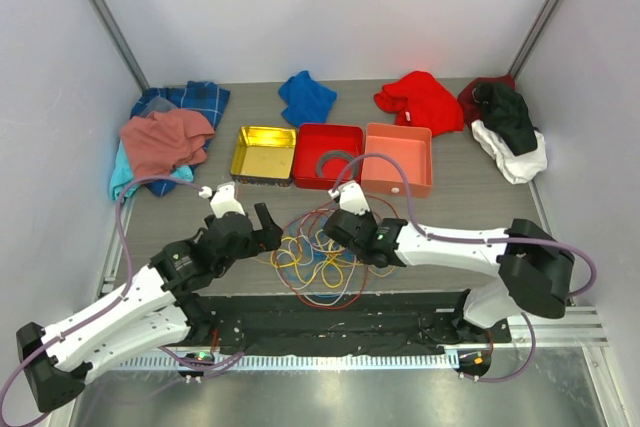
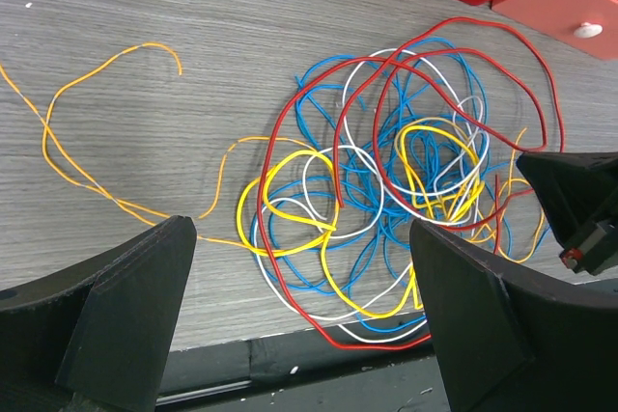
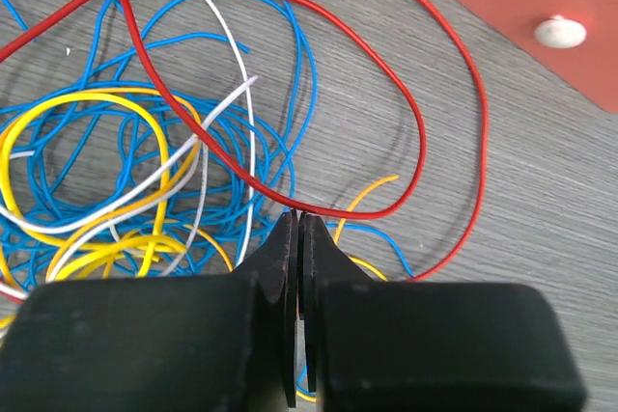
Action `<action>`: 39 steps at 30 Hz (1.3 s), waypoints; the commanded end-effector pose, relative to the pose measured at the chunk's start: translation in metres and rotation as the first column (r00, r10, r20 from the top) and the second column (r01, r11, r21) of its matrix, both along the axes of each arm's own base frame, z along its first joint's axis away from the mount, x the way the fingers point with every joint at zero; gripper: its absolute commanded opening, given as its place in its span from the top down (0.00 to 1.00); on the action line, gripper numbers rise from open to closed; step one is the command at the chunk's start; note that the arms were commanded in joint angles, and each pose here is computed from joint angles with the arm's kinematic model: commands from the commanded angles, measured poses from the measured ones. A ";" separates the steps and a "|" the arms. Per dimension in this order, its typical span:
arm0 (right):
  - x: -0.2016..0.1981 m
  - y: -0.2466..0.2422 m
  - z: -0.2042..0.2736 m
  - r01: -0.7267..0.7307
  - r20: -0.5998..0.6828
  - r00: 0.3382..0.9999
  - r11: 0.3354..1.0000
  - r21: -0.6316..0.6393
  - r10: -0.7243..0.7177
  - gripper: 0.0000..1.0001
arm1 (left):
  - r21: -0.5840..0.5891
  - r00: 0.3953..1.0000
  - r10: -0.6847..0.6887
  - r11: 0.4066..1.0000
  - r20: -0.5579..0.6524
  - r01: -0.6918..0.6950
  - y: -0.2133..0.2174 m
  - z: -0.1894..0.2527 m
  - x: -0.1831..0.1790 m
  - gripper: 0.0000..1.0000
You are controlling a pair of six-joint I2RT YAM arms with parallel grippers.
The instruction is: Untangle the cables
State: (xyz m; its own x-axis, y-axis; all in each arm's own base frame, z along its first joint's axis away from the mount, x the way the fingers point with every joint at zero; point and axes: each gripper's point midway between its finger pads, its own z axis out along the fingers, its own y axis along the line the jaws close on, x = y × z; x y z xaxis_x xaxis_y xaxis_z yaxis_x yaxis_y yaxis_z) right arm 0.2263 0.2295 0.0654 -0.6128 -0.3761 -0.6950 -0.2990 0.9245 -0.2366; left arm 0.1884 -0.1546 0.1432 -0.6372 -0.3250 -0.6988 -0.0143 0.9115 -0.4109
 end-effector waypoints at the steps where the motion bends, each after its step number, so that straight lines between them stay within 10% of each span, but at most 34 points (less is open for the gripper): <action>1: 0.008 0.007 0.075 0.010 0.138 0.990 0.993 0.116 -0.026 0.99 | -0.040 0.999 0.015 0.999 0.039 -0.013 -0.002 0.011 0.005 0.01; 10: 0.006 0.002 0.212 -0.070 0.306 0.951 0.934 0.351 -0.043 0.99 | -0.052 0.998 0.016 0.999 0.056 -0.013 -0.002 0.016 0.006 0.01; 21: -0.001 -0.002 0.193 -0.057 0.286 0.956 0.908 0.415 -0.070 0.38 | -0.018 0.999 0.033 0.999 0.034 -0.032 0.003 0.014 0.005 0.00; 39: -0.001 0.002 0.044 -0.045 0.077 0.996 0.999 -0.015 0.046 0.33 | -0.030 1.000 0.005 1.000 -0.009 -0.005 -0.002 0.003 -0.002 0.00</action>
State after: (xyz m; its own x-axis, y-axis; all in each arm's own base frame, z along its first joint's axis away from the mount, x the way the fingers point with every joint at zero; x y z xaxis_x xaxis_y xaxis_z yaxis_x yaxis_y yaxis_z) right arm 0.2268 0.2317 0.1168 -0.5342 -0.4111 -0.7387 -0.3194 0.9072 -0.2738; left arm 0.1846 -0.1527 0.1416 -0.6471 -0.3273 -0.6886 -0.0204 0.9103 -0.4136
